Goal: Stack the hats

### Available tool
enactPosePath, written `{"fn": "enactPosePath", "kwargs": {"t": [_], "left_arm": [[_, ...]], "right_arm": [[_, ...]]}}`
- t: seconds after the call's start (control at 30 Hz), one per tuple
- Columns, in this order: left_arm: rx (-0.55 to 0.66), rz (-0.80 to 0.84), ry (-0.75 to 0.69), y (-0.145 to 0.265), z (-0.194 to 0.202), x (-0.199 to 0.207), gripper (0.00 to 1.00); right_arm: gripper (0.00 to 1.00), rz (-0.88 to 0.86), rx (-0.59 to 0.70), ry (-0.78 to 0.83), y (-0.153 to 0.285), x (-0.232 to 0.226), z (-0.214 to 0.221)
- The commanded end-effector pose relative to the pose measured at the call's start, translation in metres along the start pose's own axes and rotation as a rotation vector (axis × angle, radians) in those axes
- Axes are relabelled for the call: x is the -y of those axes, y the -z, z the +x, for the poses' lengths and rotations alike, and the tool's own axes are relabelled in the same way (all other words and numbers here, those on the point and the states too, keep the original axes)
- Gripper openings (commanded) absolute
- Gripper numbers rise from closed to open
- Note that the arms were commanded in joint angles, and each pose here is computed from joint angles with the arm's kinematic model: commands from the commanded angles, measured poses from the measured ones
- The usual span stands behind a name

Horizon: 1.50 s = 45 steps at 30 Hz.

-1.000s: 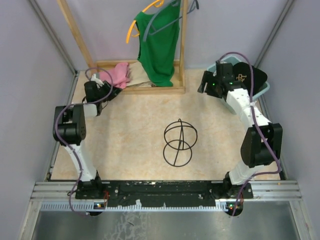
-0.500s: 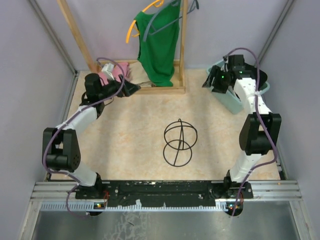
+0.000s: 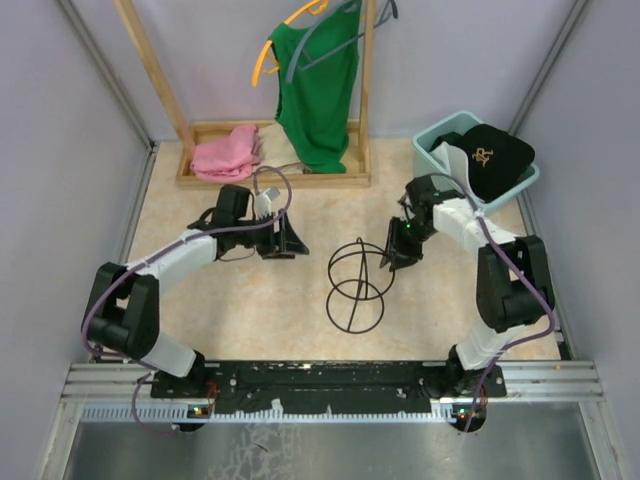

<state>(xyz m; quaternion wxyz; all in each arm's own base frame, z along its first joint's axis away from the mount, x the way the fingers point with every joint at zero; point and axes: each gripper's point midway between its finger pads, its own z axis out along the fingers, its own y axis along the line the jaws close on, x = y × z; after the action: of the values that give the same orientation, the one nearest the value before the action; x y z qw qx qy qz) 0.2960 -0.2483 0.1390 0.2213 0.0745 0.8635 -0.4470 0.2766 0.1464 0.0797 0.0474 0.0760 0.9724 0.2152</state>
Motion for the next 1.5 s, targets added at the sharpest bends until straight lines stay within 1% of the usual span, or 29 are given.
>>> {"fn": "enactPosePath", "kwargs": {"t": [0.0, 0.07, 0.17, 0.2, 0.33, 0.57, 0.8, 1.0, 1.17, 1.47], "left_arm": [[-0.110, -0.050, 0.140, -0.009, 0.030, -0.022, 0.68], [-0.160, -0.034, 0.171, -0.018, 0.037, -0.024, 0.62], [-0.198, -0.017, 0.194, -0.032, 0.047, -0.026, 0.46], [-0.202, -0.011, 0.200, -0.035, 0.049, -0.026, 0.44], [-0.228, 0.019, 0.217, -0.045, 0.055, -0.019, 0.44], [-0.293, 0.043, 0.228, -0.058, 0.068, -0.015, 0.44], [-0.280, 0.024, 0.230, -0.064, 0.068, -0.023, 0.43], [-0.274, 0.003, 0.232, -0.064, 0.067, -0.027, 0.42], [-0.245, -0.034, 0.226, -0.057, 0.060, -0.036, 0.41], [-0.109, -0.118, 0.240, -0.020, 0.025, -0.074, 0.41]], "right_arm": [[0.28, -0.061, -0.032, 0.037, -0.006, -0.025, 0.021], [0.26, -0.060, -0.066, 0.059, -0.017, -0.030, 0.032], [0.24, -0.057, -0.117, 0.055, -0.036, -0.029, 0.044], [0.24, -0.060, -0.126, 0.057, -0.039, -0.030, 0.047], [0.27, -0.053, -0.156, 0.064, -0.048, -0.031, 0.054], [0.26, -0.062, -0.163, 0.050, -0.063, -0.037, 0.055], [0.25, -0.028, -0.150, 0.025, -0.081, -0.037, 0.056], [0.24, 0.041, -0.147, 0.009, -0.097, -0.029, 0.063], [0.21, 0.076, -0.119, -0.011, -0.106, -0.024, 0.059], [0.22, 0.106, -0.027, -0.009, -0.113, -0.034, 0.022]]}}
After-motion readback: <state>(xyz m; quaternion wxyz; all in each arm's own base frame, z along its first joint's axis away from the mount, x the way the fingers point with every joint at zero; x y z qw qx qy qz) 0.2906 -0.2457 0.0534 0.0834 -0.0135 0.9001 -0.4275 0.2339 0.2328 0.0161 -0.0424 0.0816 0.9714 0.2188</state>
